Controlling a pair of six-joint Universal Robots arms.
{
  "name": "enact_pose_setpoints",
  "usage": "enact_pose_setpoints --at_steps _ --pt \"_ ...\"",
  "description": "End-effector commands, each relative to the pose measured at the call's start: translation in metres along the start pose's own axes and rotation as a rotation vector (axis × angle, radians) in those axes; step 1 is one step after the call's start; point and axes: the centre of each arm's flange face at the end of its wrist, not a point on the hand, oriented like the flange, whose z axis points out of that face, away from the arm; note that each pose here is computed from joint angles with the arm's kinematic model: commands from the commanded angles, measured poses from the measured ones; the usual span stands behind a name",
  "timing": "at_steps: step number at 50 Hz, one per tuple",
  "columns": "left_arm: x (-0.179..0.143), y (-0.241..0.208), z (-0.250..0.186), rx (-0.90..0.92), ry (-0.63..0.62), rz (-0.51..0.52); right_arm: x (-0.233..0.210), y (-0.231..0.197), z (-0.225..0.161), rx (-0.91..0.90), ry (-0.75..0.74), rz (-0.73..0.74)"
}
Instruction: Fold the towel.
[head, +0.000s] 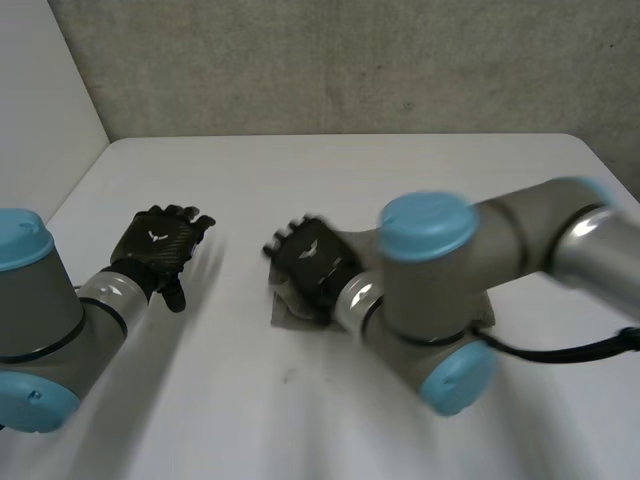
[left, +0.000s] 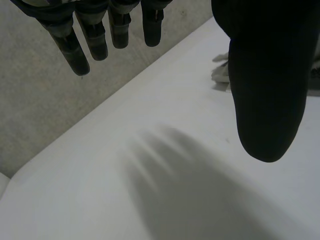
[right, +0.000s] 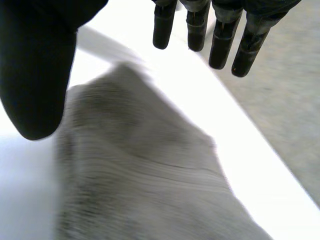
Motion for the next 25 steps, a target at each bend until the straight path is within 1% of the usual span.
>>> enact_pose_setpoints --at_steps 1,2,3,5,6,8,9,10,11,13,14,16,18,25 --pt "0.008 -0.015 0.000 0.052 0.017 0.011 0.079 -0.005 -0.037 -0.002 0.173 0.224" --pt "0.008 -0.015 0.000 0.052 0.017 0.011 0.087 0.002 -0.045 -0.022 0.194 0.258" --pt "0.011 -0.019 0.000 0.063 0.024 0.013 0.087 0.002 -0.045 -0.022 0.194 0.259" --pt "0.014 -0.022 -0.001 0.075 0.034 0.017 0.098 0.024 -0.057 -0.091 0.228 0.298" --pt "0.018 -0.025 -0.002 0.086 0.042 0.018 0.098 0.024 -0.057 -0.091 0.228 0.299" --pt "0.023 -0.029 -0.003 0.097 0.056 0.013 0.103 0.052 -0.068 -0.171 0.253 0.323" --pt "0.028 -0.032 -0.004 0.107 0.070 0.006 0.103 0.052 -0.068 -0.171 0.253 0.323" --pt "0.033 -0.036 -0.005 0.119 0.084 -0.006 0.105 0.064 -0.074 -0.208 0.258 0.327" --pt "0.033 -0.036 -0.005 0.119 0.084 -0.007 0.105 0.064 -0.075 -0.208 0.258 0.327" --pt "0.038 -0.040 -0.007 0.132 0.096 -0.021 0.106 0.085 -0.085 -0.259 0.256 0.324" --pt "0.042 -0.042 -0.007 0.139 0.107 -0.034 0.106 0.085 -0.085 -0.259 0.256 0.323" --pt "0.045 -0.045 -0.008 0.147 0.114 -0.046 0.108 0.104 -0.092 -0.292 0.265 0.315" --pt "0.051 -0.050 -0.009 0.164 0.130 -0.061 0.109 0.112 -0.095 -0.301 0.278 0.309" --pt "0.058 -0.054 -0.013 0.175 0.149 -0.065 0.114 0.131 -0.097 -0.317 0.318 0.280"
